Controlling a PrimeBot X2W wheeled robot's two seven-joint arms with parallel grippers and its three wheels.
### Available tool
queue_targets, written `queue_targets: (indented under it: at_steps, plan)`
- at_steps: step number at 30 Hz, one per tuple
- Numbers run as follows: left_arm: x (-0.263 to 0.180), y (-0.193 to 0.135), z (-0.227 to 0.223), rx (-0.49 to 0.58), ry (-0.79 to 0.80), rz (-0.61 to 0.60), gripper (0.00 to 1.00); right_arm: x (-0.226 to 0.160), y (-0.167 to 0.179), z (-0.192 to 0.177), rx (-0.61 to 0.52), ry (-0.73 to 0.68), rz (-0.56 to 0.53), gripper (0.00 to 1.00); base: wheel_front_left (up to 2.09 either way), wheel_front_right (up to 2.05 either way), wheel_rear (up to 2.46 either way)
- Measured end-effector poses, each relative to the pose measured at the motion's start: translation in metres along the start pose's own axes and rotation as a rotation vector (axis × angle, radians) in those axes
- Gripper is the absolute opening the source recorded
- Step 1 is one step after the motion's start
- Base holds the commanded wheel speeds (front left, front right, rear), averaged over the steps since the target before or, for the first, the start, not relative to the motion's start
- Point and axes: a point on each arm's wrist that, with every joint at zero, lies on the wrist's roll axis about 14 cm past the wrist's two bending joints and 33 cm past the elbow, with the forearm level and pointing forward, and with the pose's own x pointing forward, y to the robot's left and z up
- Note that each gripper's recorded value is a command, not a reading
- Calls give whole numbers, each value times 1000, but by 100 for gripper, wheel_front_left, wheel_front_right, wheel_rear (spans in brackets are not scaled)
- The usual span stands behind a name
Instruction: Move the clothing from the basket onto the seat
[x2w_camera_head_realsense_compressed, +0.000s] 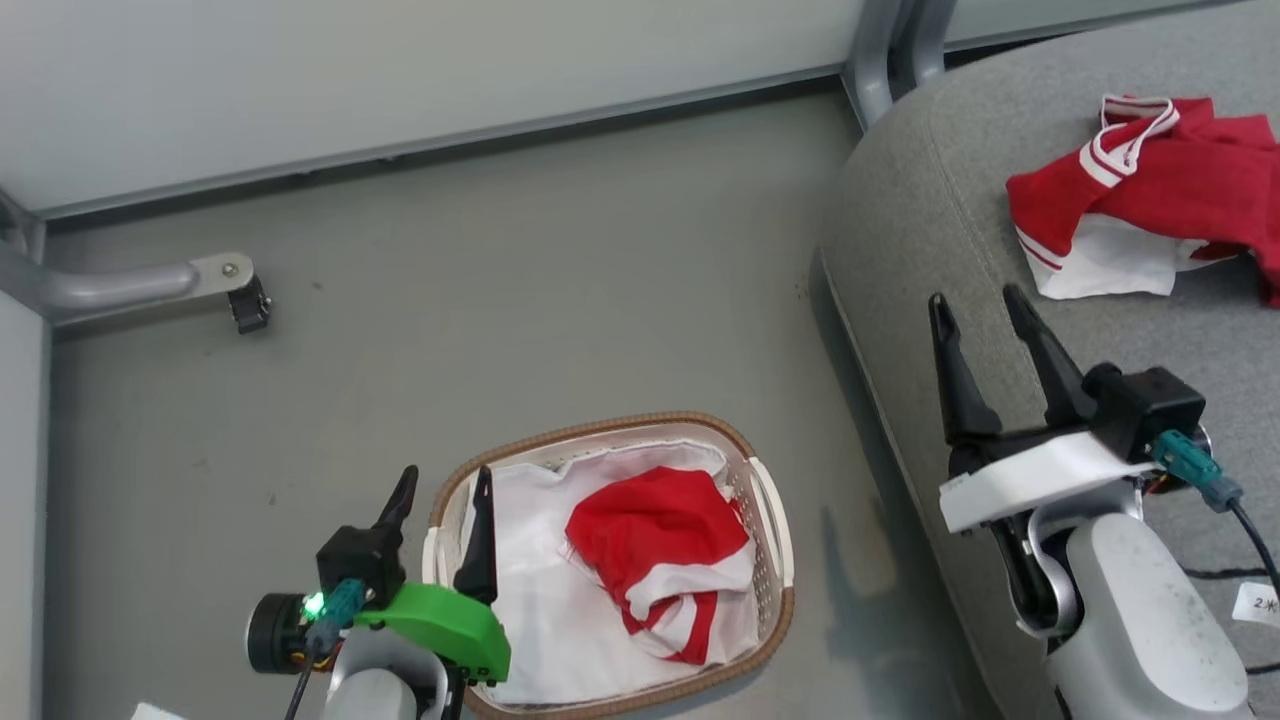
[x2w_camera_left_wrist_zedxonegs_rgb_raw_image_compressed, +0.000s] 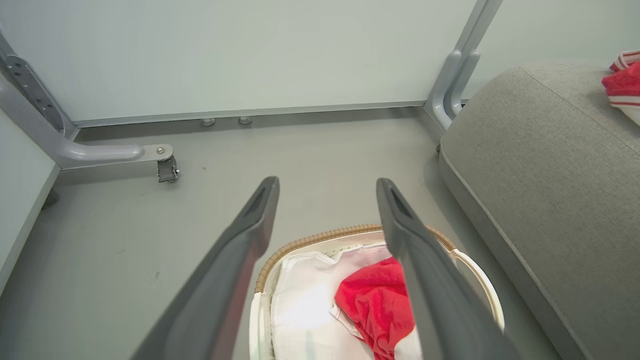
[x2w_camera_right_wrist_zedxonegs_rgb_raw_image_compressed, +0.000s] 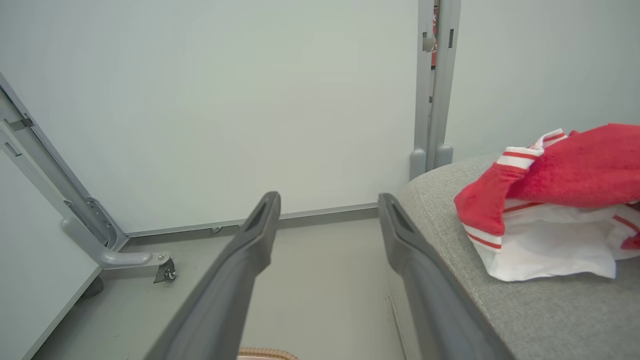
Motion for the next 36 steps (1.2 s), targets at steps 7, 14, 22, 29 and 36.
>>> queue_targets:
  at_steps: [7, 14, 22, 29, 36]
  plan:
    - [33, -28, -46, -4, 149, -123, 100, 26, -8, 2, -1, -35, 2, 100, 0, 0, 0]
    - [57, -48, -94, 12, 295, -215, 100, 40, -22, -13, 2, -20, -22, 100, 0, 0, 0]
    - [68, -62, -159, 41, 487, -306, 100, 46, -41, -38, -4, 23, -62, 100, 0, 0, 0]
    - [57, -70, -213, 46, 646, -374, 100, 52, -54, -58, -5, 51, -87, 100, 0, 0, 0]
    - [46, -76, -250, 58, 755, -437, 100, 52, -67, -80, -16, 95, -114, 100, 0, 0, 0]
